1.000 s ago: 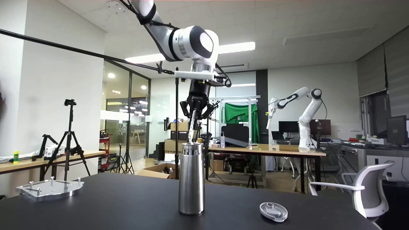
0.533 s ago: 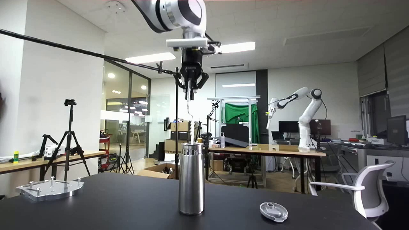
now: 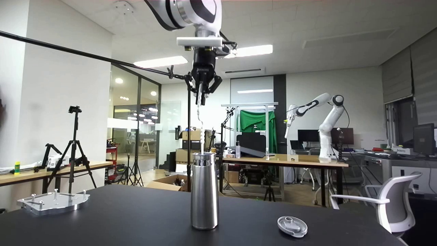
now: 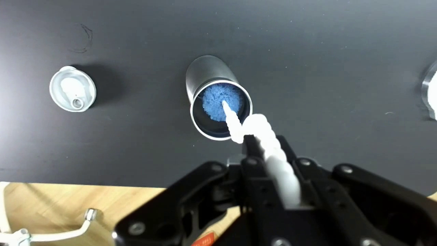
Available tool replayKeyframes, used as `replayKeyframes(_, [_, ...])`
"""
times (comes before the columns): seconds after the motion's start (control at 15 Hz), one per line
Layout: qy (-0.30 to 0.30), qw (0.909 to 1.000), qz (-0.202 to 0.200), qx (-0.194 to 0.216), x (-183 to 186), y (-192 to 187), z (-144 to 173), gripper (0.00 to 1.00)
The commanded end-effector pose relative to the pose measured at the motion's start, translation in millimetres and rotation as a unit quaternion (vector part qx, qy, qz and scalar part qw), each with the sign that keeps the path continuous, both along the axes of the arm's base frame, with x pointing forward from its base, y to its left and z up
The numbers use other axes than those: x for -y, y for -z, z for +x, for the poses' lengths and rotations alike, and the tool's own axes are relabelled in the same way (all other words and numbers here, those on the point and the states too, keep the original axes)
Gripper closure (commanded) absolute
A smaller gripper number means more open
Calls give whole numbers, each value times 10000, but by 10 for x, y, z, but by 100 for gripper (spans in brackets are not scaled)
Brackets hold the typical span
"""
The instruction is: Move the brush inside the flask up and down
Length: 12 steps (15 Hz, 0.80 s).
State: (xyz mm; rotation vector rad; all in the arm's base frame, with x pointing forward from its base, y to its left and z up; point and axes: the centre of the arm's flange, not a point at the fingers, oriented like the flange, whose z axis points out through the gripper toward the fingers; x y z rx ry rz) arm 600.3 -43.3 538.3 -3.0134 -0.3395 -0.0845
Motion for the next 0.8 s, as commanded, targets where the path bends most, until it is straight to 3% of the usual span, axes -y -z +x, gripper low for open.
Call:
replayKeyframes(0.0, [138,9996,215,-126,109,531,159,96])
replayKeyframes(0.33, [242,9987,213,-388,136,978,295,96])
replayKeyframes(0.53, [279,9973,-97,-673,110,931,282,96])
replayKeyframes(0.73, [255,9971,-327,-630,115,681,209,96])
